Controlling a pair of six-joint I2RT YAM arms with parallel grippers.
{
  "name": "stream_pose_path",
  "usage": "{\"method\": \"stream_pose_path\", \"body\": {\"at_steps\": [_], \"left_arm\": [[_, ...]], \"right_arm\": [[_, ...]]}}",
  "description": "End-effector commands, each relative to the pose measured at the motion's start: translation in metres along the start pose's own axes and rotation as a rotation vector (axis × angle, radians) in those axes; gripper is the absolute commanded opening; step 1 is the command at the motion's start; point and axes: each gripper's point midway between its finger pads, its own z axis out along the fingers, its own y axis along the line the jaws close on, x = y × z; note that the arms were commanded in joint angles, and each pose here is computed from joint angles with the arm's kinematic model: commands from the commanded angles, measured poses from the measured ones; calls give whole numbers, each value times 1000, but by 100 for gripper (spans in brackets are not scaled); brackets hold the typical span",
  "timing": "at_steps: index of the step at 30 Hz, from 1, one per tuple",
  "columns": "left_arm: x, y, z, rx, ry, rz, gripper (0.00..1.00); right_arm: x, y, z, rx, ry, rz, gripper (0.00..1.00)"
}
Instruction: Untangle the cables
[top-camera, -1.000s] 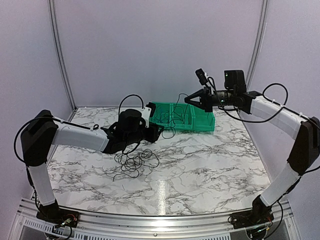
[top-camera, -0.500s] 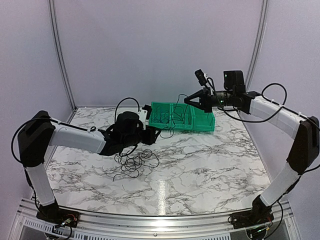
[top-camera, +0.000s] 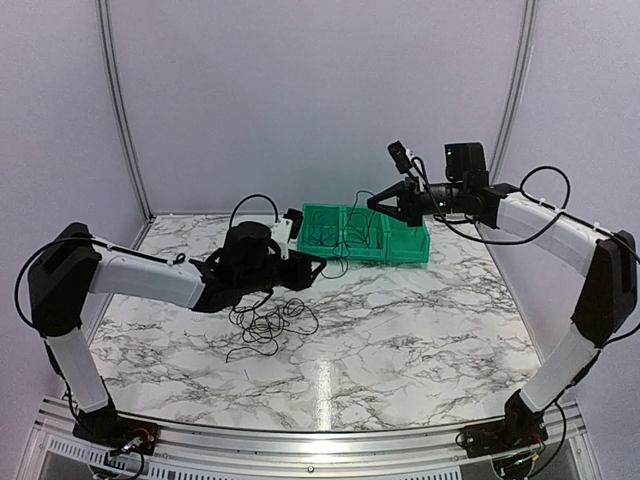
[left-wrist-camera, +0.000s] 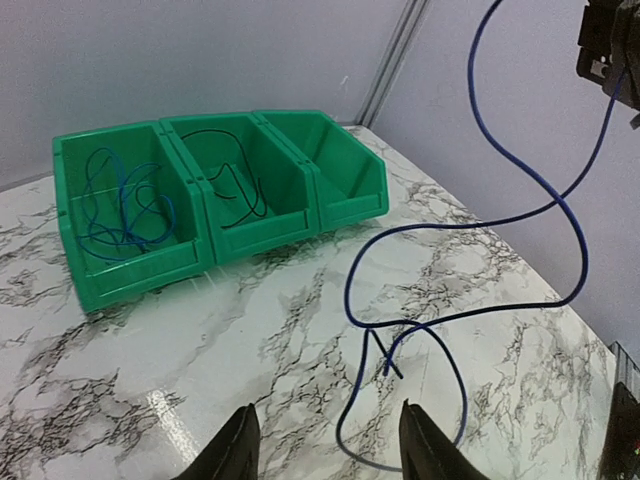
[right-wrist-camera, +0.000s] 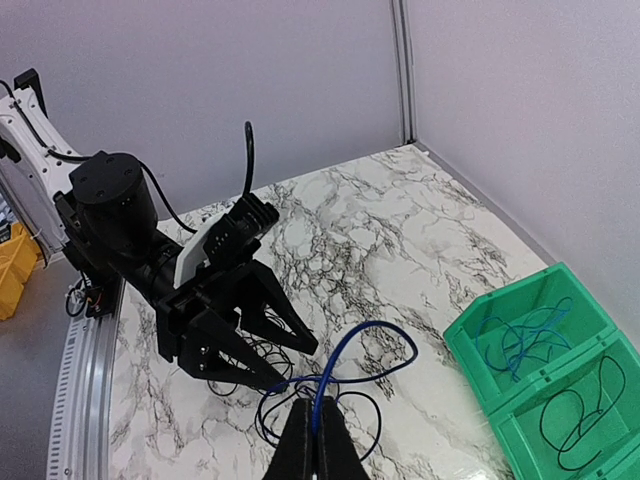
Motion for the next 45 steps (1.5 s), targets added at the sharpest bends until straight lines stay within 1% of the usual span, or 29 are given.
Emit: {"method": "stream_pose_path", "body": {"at_steps": [1, 5, 7, 9, 11, 13, 16, 19, 25, 35, 45], "left_arm": [[-4, -24, 14, 122, -2, 0, 49], [5, -21, 28, 120, 18, -3, 42], [7, -20, 34, 127, 26, -6, 30], [8, -15, 40, 107, 22, -13, 16], [9, 1, 41, 27, 5, -56, 7], [13, 25, 40, -67, -20, -143, 1], [31, 43, 41, -101, -4, -222, 0], [48, 46, 43, -105, 31, -244, 0], [72, 55, 41, -126, 78, -241, 0], [121, 69, 32, -156, 184, -218, 0], [136, 74, 34, -169, 213, -205, 0]], "right_arm": [[-4, 1, 2, -7, -8, -21, 0], [-5, 3, 2, -11, -9, -21, 0], [-4, 3, 2, -10, -9, -21, 0], [-4, 3, 2, -10, -9, -20, 0], [-5, 3, 2, -12, -9, -20, 0], [-7, 5, 1, -12, -13, -25, 0], [-12, 7, -2, -9, -17, -37, 0], [-14, 6, -3, 0, -16, -44, 0], [-15, 6, -3, -1, -16, -44, 0], [-26, 9, -9, 9, -21, -70, 0], [-39, 15, -18, 8, -39, -83, 0]]}}
